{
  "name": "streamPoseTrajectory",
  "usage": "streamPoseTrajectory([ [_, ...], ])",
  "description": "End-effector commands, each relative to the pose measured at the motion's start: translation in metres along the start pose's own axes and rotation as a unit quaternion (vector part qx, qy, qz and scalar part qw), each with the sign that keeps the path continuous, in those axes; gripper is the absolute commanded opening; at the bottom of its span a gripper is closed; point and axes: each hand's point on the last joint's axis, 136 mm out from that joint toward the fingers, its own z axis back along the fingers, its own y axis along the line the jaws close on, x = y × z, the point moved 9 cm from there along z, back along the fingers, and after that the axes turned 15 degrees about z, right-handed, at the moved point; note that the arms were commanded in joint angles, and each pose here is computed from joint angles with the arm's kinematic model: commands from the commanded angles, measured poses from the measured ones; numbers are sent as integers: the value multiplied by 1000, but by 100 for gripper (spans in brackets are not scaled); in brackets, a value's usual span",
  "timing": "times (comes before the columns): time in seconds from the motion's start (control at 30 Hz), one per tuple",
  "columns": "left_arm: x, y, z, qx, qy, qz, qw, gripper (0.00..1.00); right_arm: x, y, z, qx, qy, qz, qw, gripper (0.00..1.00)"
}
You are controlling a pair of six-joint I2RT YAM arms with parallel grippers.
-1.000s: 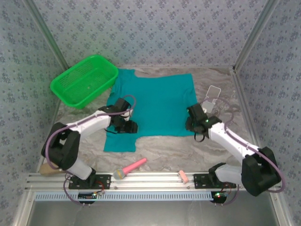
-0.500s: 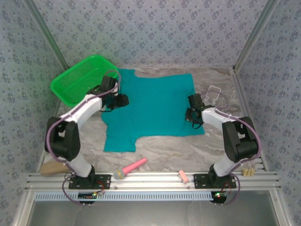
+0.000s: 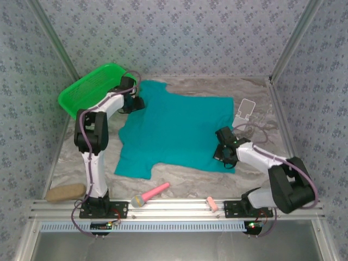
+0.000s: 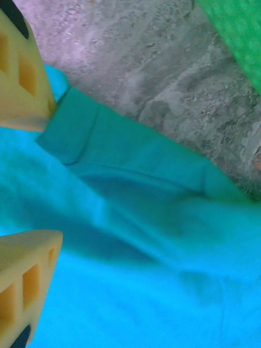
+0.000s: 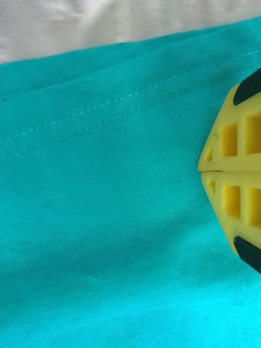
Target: Fold the inside-out t-shirt
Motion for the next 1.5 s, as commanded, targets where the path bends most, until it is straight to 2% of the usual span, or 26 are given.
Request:
streamPoseTrajectory([
  [0.0,7,0,-11,21,9,-5,1000,50,-26,-10,5,-9,55,-46,997,18],
  [0.13,5,14,-21,61,17,12,998,50,1,-17,31,-29,17,-30,999,24],
  [0.27,0,36,-23,109,30,24,993,50,41,-24,51,3,-36,-32,999,26],
  [0.37,-5,52,-21,121,29,32,992,50,74,-30,60,26,-62,-35,997,26],
  [0.5,-8,72,-17,141,34,43,988,50,106,-26,63,41,-75,-21,996,26],
  [0.63,-10,70,-4,116,43,33,992,49,124,-17,49,38,-81,-8,996,24],
  [0.73,-12,67,11,101,39,32,994,49,133,-14,35,15,-80,3,997,16],
  [0.97,-22,44,48,35,45,2,998,49,143,-9,13,-28,-61,18,998,13],
  [1.07,-35,31,71,7,43,-18,999,49,140,-16,5,-41,-59,10,997,23],
  [1.2,-62,17,87,-21,50,-43,998,49,154,-37,-9,-50,-61,-4,997,20],
  [1.3,-79,10,86,-24,64,-55,996,49,174,-43,-10,-70,-93,10,993,21],
  [1.33,-84,9,85,-25,67,-57,996,49,181,-42,-8,-80,-101,17,992,25],
  [1.4,-93,5,83,-27,73,-66,995,49,197,-40,-1,-105,-120,32,987,37],
  [1.47,-101,4,82,-26,82,-71,994,49,208,-35,2,-125,-127,42,983,41],
])
